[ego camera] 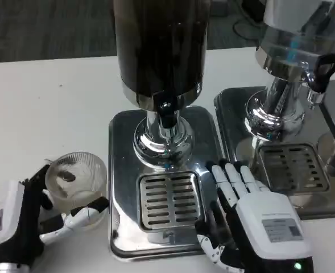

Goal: Grasp the cup under the faucet to collect the drink, then remove the cup.

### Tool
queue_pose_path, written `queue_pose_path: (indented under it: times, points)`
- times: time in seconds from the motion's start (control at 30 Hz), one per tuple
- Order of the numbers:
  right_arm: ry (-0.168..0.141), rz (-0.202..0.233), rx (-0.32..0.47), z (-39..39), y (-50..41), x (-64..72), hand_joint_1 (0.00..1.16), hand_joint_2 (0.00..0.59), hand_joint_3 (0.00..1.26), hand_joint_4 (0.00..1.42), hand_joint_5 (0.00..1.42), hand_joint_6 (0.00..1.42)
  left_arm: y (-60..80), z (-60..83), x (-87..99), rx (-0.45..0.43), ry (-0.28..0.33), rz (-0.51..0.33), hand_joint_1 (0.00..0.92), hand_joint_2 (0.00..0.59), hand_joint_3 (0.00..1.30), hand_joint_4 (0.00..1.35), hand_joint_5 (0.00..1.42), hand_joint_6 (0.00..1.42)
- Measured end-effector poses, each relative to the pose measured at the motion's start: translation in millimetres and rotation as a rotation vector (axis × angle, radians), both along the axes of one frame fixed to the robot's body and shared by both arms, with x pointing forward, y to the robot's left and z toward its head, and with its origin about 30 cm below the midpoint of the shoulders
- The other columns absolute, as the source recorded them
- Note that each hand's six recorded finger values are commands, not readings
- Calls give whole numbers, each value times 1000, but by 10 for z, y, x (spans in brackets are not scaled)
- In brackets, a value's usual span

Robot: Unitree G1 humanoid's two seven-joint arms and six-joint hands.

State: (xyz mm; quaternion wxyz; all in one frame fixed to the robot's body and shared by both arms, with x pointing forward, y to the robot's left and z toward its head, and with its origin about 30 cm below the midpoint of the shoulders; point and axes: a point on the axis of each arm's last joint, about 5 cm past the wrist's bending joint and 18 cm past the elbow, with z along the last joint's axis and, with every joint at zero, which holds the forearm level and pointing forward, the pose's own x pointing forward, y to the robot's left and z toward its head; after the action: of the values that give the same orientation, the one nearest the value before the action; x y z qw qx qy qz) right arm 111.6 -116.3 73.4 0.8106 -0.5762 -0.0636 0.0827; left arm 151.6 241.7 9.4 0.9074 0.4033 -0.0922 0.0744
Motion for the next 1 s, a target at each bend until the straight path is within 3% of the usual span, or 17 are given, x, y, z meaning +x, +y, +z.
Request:
queue_pose_path:
  times: [0.23,0.5,0.67,1.0]
  points:
    - [5,0,-4,4,-8,5,475,406,35,0,0,148,-61,93,67,-10,-83,-33,579,74,424,535,742,957]
    - [3,-1,-5,10,-12,11,475,406,35,0,0,149,-161,132,98,8,-117,-111,585,71,424,534,739,956]
    - [2,-20,-3,24,-16,-6,475,406,35,0,0,149,-331,82,111,8,-88,-201,586,71,424,534,734,956]
    - [-8,-57,0,36,-22,-36,475,406,35,0,0,149,-554,89,410,44,-65,-299,575,72,424,525,724,955]
